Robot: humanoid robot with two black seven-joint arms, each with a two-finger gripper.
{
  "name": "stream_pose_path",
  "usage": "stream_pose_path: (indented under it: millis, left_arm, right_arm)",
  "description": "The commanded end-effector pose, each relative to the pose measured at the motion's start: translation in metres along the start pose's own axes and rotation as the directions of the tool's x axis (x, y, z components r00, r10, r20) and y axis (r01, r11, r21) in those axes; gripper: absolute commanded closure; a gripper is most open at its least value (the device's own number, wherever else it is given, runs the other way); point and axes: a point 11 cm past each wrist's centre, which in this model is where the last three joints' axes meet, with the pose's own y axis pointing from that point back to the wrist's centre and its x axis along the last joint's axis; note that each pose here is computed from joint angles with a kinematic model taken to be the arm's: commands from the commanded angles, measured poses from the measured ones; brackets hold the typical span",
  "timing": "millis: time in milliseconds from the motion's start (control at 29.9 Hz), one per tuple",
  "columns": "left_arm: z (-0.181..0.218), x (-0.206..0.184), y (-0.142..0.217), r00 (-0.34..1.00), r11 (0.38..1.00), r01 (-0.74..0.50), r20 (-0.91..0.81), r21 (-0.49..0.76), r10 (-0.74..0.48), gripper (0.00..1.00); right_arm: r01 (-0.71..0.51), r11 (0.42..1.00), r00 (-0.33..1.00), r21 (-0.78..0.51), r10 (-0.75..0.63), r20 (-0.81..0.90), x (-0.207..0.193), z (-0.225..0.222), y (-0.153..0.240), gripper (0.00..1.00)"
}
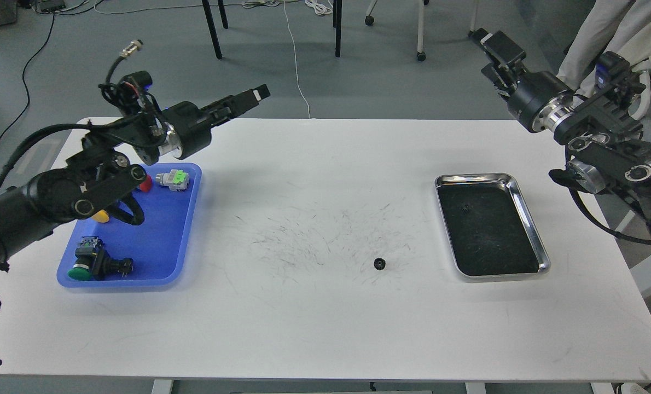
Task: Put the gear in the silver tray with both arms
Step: 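Release the black gear onto the table and withdraw the left arm, then reach the right gripper down to the black gear on the table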
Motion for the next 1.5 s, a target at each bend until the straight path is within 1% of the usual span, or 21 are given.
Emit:
stream_pose_path:
  millis: [0, 134, 301, 401, 535, 702, 802, 869, 1069, 1169, 1270, 1437, 1470]
  left_arm:
    - [-0.022, 0.025, 0.025, 0.989, 0.994, -0.098, -0.104, 0.056, 0.103, 0.36]
    - [-0.050, 0.049, 0.061, 0.962, 0.972, -0.189, -0.173, 0.137, 0.211, 0.33]
    - [-0.075, 0.067, 0.096, 0.904, 0.936, -0.278, -0.270, 0.216, 0.331, 0.28]
    - [-0.086, 0.069, 0.110, 0.877, 0.921, -0.298, -0.309, 0.250, 0.368, 0.28]
    - [-0.097, 0.065, 0.123, 0.855, 0.912, -0.300, -0.345, 0.281, 0.388, 0.26]
    - [-0.108, 0.066, 0.139, 0.788, 0.895, -0.322, -0.437, 0.309, 0.434, 0.22]
    - [-0.116, 0.058, 0.147, 0.763, 0.892, -0.309, -0.473, 0.330, 0.440, 0.21]
    - [-0.120, 0.054, 0.150, 0.759, 0.890, -0.304, -0.477, 0.340, 0.442, 0.21]
    - [-0.127, 0.049, 0.157, 0.753, 0.883, -0.302, -0.479, 0.359, 0.452, 0.21]
    - [-0.127, 0.049, 0.157, 0.750, 0.882, -0.305, -0.481, 0.359, 0.454, 0.21]
    - [-0.127, 0.049, 0.157, 0.750, 0.882, -0.305, -0.480, 0.360, 0.456, 0.21]
    - [-0.127, 0.049, 0.157, 0.741, 0.880, -0.310, -0.488, 0.361, 0.461, 0.21]
    - [-0.127, 0.050, 0.157, 0.742, 0.879, -0.311, -0.486, 0.361, 0.462, 0.21]
  right_arm:
    - [0.140, 0.990, 0.987, 0.003, -0.139, -0.085, -0.016, -0.019, -0.006, 0.06]
    - [0.288, 0.957, 0.938, -0.037, -0.289, -0.190, -0.037, -0.030, -0.004, 0.06]
    - [0.412, 0.906, 0.846, -0.095, -0.419, -0.331, -0.048, -0.043, 0.001, 0.06]
    - [0.500, 0.856, 0.738, -0.132, -0.500, -0.452, -0.059, -0.048, 0.006, 0.06]
    - [0.625, 0.752, 0.514, -0.210, -0.599, -0.614, -0.083, -0.047, 0.011, 0.06]
    - [0.711, 0.645, 0.280, -0.280, -0.626, -0.728, -0.109, -0.045, 0.020, 0.06]
    - [0.748, 0.592, 0.202, -0.298, -0.632, -0.749, -0.126, -0.046, 0.024, 0.06]
    - [0.777, 0.546, 0.157, -0.312, -0.648, -0.745, -0.141, -0.042, 0.031, 0.07]
    - [0.827, 0.435, 0.034, -0.357, -0.672, -0.740, -0.179, -0.029, 0.044, 0.10]
    - [0.821, 0.423, 0.011, -0.382, -0.682, -0.731, -0.182, -0.019, 0.045, 0.10]
    - [0.810, 0.432, 0.015, -0.396, -0.691, -0.723, -0.183, -0.007, 0.042, 0.12]
    - [0.814, 0.422, 0.001, -0.398, -0.687, -0.727, -0.201, 0.000, 0.036, 0.12]
    - [0.814, 0.421, 0.001, -0.399, -0.688, -0.725, -0.202, 0.002, 0.036, 0.14]
